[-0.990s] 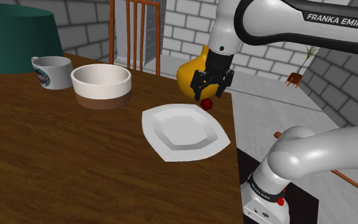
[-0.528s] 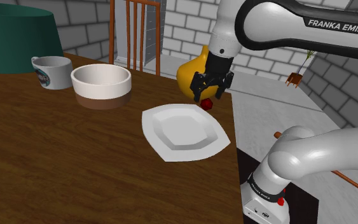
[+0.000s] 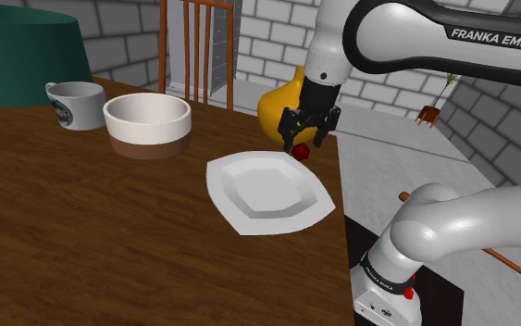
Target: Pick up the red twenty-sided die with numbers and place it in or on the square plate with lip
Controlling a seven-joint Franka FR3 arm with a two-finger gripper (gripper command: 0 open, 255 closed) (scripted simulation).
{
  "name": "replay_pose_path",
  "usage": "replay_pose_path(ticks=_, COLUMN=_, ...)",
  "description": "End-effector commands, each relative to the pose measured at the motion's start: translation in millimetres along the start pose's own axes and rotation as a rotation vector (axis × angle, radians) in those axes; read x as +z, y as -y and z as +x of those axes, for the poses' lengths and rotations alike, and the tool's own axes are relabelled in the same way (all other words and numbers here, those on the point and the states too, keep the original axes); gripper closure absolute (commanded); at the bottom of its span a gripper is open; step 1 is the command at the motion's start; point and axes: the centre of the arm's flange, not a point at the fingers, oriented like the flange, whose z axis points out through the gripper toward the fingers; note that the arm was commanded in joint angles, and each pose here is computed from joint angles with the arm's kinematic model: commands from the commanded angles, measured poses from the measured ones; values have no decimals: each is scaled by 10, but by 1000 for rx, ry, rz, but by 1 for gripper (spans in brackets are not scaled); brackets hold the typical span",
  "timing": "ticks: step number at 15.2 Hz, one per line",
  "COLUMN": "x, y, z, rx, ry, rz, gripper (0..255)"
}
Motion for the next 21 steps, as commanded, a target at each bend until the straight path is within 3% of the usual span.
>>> replay_pose_path(ticks=1, x=164, y=30, z=34, rx=1, ry=37, rz=-14, gripper=255)
replay_pose_path(ticks=6, x=114, y=-10, z=111, rx=2, ry=37, rz=-15, gripper=255)
replay_pose_path(ticks=7, x=-6, y=8, z=57, rx=-3, ry=11, rz=-3, gripper=0)
replay_pose_path(ticks=8, x=-6, y=8, z=57, rx=-3, ry=11, rz=-3, gripper=0)
replay_pose_path(ticks=10, x=-266, y=-57, z=68, rx=533, ry=34, rz=8, gripper=0)
replay_pose_path(ticks=17, x=104, y=-51, z=57, rx=533, ry=34, rz=8, gripper=0)
replay_pose_path(ticks=21, x=134, y=-50, z=56, rx=533, ry=34, rz=8, gripper=0)
